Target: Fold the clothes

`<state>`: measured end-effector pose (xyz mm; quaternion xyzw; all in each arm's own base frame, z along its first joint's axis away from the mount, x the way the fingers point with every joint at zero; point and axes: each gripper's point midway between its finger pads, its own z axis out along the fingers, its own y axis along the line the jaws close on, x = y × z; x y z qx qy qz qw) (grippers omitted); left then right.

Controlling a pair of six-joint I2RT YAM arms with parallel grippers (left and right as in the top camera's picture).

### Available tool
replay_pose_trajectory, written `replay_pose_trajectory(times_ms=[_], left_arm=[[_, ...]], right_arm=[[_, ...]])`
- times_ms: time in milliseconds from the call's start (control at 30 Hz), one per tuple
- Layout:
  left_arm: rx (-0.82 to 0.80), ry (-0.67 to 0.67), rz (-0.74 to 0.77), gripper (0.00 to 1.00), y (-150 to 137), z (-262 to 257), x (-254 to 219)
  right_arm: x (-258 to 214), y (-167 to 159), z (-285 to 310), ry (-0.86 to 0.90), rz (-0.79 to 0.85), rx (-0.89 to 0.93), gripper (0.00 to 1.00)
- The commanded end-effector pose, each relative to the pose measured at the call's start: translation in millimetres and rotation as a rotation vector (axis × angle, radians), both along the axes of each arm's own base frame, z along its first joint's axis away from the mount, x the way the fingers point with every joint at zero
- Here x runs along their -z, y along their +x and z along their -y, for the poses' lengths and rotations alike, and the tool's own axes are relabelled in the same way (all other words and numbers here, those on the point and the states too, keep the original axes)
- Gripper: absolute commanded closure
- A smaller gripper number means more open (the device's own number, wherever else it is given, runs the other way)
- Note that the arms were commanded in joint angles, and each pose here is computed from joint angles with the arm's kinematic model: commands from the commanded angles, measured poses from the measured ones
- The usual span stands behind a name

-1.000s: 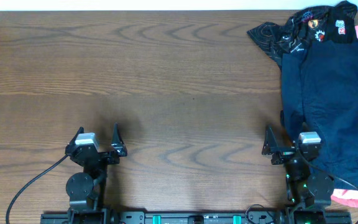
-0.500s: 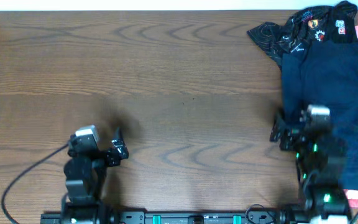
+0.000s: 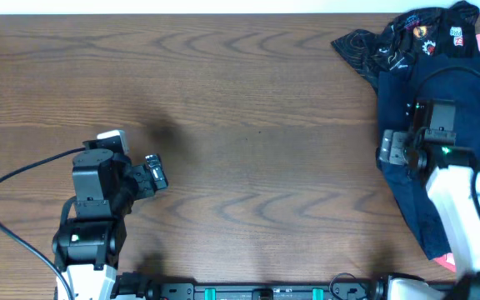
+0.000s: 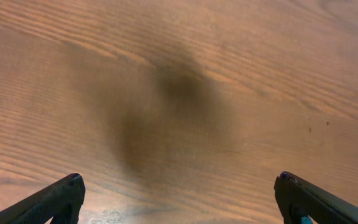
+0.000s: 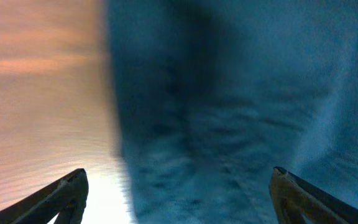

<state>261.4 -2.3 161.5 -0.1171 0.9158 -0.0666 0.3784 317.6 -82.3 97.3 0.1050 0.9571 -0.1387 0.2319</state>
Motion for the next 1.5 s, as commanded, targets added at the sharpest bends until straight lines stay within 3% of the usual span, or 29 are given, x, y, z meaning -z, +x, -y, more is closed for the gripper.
replay_pose_trajectory(times_ms=[0, 233, 300, 433, 500, 700, 833, 933, 1033, 1333, 1467], left_arm=[[0.008, -0.019, 0.017, 0.02, 2.8, 3.5, -9.6], [0.008, -0.019, 0.018, 0.02, 3.0, 3.5, -9.8], [0.008, -0.019, 0.018, 0.02, 3.0, 3.5, -9.8], [0.008, -0.019, 0.018, 0.02, 3.0, 3.5, -9.8], [0.008, -0.019, 0.018, 0.02, 3.0, 3.5, -9.8], [0.008, -0.019, 0.018, 0.02, 3.0, 3.5, -9.8], [0.008, -0.019, 0.018, 0.02, 3.0, 3.5, -9.8], [0.008, -0.019, 0.018, 0.02, 3.0, 3.5, -9.8], [0.008, -0.019, 0.018, 0.02, 3.0, 3.5, -9.8], [0.008, -0.019, 0.019, 0.02, 3.1, 3.5, -9.8], [0.006, -0.022, 0.018, 0.02, 3.0, 3.6, -9.8]], right_arm=[[13.3, -8.7, 34.6, -0.102, -0.075, 0.122, 0.13], [54.8, -12.0, 51.3, -0.101, -0.174, 0.187, 0.32], [62.8, -12.5, 53.0, -0.095, -0.187, 0.205, 0.45], [66.1, -12.9, 53.6, -0.089, -0.189, 0.221, 0.89], [59.8, -10.2, 54.0, -0.091, -0.168, 0.223, 0.99], [11.1, 19.2, 29.5, 0.060, -0.019, 0.154, 0.99], [-37.4, 50.0, -40.1, 0.336, 0.125, -0.135, 0.99], [-56.9, 52.7, -93.1, 0.493, 0.169, -0.295, 0.99], [-59.2, 45.8, -147.8, 0.596, 0.140, -0.445, 0.99], [-43.1, 33.1, -298.4, 0.690, 0.089, -0.736, 0.99], [-30.8, 33.5, -350.2, 0.684, 0.122, -0.776, 0.96]])
